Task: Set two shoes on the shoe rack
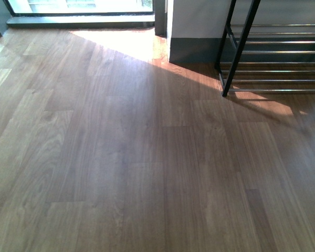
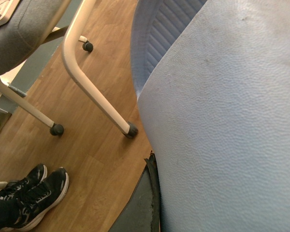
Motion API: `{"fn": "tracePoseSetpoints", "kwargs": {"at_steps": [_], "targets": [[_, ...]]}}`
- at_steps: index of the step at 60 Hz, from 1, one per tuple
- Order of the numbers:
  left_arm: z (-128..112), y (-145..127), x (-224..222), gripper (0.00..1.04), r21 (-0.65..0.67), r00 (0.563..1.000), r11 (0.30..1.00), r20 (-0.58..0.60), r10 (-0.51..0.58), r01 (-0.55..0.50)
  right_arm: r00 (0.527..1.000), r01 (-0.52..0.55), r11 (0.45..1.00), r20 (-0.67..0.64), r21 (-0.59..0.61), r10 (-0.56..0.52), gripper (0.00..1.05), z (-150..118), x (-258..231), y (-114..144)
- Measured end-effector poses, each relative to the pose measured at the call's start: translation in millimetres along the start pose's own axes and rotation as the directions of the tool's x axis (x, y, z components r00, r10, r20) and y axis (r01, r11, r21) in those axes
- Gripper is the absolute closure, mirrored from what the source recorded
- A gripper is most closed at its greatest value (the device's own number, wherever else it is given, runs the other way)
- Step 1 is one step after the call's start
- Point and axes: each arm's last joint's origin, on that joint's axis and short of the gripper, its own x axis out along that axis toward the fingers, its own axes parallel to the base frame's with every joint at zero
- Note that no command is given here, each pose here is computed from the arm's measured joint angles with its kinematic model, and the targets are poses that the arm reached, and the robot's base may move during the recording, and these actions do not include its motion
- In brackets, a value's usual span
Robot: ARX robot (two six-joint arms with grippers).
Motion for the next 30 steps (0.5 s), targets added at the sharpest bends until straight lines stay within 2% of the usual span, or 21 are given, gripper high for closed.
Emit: {"fn": "tracePoseSetpoints", "kwargs": {"at_steps": [30], "targets": [[0.0, -0.2, -0.2, 1.03, 0.001, 1.0, 1.0, 0.0, -0.003, 0.003, 1.0, 0.002, 1.0, -0.001, 0.0, -0.002, 1.03, -0.1, -0.2, -0.2]]}}
